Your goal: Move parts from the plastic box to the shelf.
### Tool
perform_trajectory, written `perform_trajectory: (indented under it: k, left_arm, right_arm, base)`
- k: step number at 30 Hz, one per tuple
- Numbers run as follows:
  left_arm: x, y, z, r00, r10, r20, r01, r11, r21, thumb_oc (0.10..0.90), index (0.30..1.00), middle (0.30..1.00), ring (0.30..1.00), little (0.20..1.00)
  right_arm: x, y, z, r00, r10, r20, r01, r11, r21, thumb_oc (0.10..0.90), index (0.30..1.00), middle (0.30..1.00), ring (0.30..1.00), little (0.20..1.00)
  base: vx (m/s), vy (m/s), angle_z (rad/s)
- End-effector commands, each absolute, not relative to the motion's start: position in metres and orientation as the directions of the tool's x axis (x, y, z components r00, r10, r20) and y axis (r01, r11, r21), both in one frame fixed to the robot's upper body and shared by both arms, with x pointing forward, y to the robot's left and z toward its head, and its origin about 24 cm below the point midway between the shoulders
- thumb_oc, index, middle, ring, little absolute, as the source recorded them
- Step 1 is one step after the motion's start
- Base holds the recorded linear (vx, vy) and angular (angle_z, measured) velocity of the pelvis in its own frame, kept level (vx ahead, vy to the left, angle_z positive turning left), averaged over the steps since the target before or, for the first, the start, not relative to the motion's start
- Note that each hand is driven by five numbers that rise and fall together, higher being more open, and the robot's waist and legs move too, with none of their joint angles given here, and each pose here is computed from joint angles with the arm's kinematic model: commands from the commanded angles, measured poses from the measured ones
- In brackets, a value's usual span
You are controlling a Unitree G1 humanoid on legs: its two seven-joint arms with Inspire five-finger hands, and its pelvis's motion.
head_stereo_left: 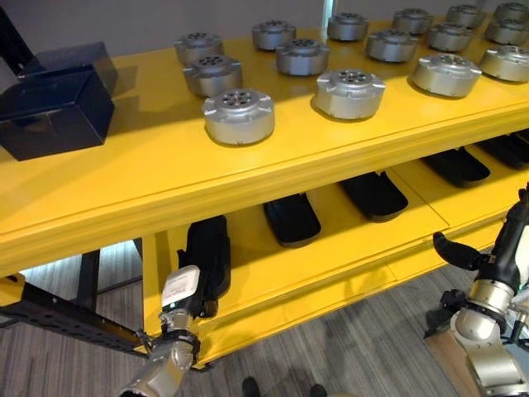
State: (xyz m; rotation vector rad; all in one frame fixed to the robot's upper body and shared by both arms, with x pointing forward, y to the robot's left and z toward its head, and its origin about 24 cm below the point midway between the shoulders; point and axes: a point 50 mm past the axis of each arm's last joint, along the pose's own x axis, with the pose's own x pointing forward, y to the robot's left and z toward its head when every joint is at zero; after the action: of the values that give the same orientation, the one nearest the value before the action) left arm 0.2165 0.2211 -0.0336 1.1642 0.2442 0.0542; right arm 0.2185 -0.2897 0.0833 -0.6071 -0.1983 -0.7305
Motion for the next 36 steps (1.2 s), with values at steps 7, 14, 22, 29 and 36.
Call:
perform_trajectory:
  k: [7, 14, 22, 29, 36]
  left_arm:
    - [0.229, 0.23, -0.034, 0.955, 0.264, -0.135, 0.024, 0.386, 0.922, 0.4, 0.3, 0.3, 0.3, 0.3]
    - [0.239, 0.242, -0.033, 0.899, 0.424, -0.113, -0.092, 0.433, 0.896, 0.4, 0.3, 0.3, 0.3, 0.3]
    - [0.248, 0.251, -0.031, 0.858, 0.505, -0.099, -0.158, 0.443, 0.883, 0.4, 0.3, 0.3, 0.3, 0.3]
    - [0.255, 0.252, -0.028, 0.833, 0.543, -0.108, -0.191, 0.465, 0.864, 0.4, 0.3, 0.3, 0.3, 0.3]
    - [0.261, 0.249, -0.03, 0.822, 0.557, -0.117, -0.194, 0.468, 0.862, 0.4, 0.3, 0.3, 0.3, 0.3]
  right_arm:
    - [0.242, -0.288, 0.146, 0.662, -0.431, 0.613, 0.717, 0.601, -0.353, 0.9, 1.0, 1.0, 1.0, 1.0]
    - [0.242, -0.283, 0.144, 0.702, -0.381, 0.601, 0.677, 0.62, -0.397, 0.9, 1.0, 1.0, 1.0, 1.0]
    - [0.241, -0.281, 0.143, 0.735, -0.331, 0.591, 0.639, 0.63, -0.442, 0.9, 1.0, 1.0, 1.0, 1.0]
    - [0.24, -0.285, 0.142, 0.749, -0.322, 0.579, 0.627, 0.626, -0.464, 0.9, 1.0, 1.0, 1.0, 1.0]
    - [0.238, -0.284, 0.141, 0.774, -0.287, 0.564, 0.594, 0.637, -0.491, 0.9, 1.0, 1.0, 1.0, 1.0]
  base:
    - [0.01, -0.012, 0.03]
    - [0.05, 0.009, 0.0]
    - [0.05, 0.027, 0.0]
    - [0.03, 0.023, -0.08]
    - [0.04, 0.021, -0.04]
